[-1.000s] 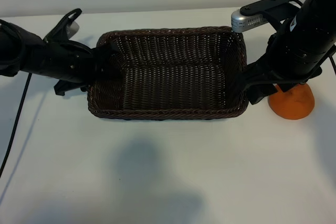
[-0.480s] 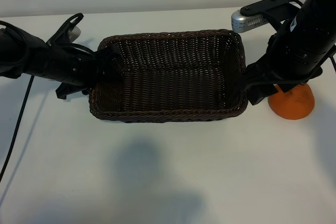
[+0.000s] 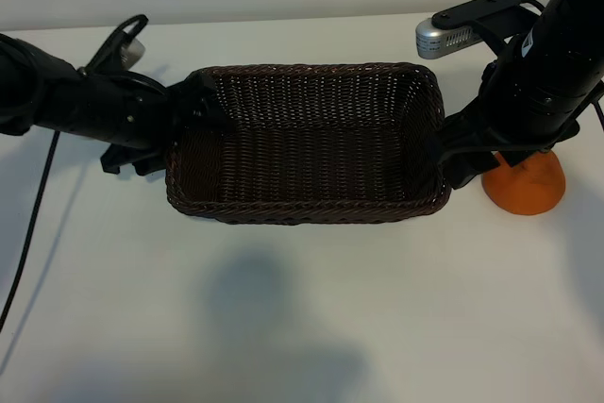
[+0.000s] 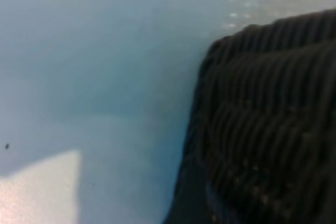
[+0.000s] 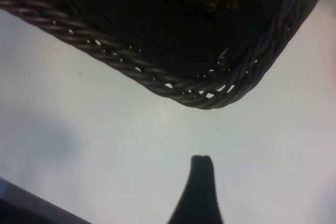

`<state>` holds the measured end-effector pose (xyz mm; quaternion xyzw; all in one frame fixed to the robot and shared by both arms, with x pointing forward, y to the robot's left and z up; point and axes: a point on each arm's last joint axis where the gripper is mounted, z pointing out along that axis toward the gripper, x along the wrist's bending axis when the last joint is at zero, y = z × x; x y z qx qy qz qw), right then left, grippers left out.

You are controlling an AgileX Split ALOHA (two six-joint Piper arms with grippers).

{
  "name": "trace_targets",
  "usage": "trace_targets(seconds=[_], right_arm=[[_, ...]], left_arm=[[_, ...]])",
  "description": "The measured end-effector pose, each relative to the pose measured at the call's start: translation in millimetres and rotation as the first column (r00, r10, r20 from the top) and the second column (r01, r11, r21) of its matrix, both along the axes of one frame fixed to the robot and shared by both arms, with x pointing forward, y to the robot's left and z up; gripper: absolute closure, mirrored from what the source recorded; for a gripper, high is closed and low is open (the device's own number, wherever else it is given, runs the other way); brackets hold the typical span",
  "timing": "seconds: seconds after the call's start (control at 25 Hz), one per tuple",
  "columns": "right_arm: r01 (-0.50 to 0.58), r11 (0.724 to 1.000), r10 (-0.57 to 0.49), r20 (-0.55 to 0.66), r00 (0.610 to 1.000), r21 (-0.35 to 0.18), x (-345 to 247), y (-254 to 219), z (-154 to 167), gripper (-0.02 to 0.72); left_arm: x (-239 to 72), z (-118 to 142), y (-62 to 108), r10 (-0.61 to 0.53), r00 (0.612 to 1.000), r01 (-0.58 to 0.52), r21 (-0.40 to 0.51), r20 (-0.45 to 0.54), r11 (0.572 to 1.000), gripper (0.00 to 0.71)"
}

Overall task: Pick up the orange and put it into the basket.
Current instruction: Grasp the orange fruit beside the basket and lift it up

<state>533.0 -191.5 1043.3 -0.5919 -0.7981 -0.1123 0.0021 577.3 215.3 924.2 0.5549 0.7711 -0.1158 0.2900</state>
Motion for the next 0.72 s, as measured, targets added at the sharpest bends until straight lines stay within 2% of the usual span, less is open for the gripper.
trace_targets(seconds=[0.56,0.72], right_arm=[[-0.001,1.000,0.001,-0.005,1.000,-0.001,-0.5,-0.1,-0.1,0.108],[-0.001,1.000,0.001,-0.007,1.000,-0.002,-0.6,-0.2,-0.1,0.108]], left_arm=[[-19.7,45.4,12.0,-0.075,0.997,0.071,0.148,0.023,0.986,0.063],[-26.3,57.1,12.8,-0.103,0.994,0.097,0.159,0.030,0.982,0.070]])
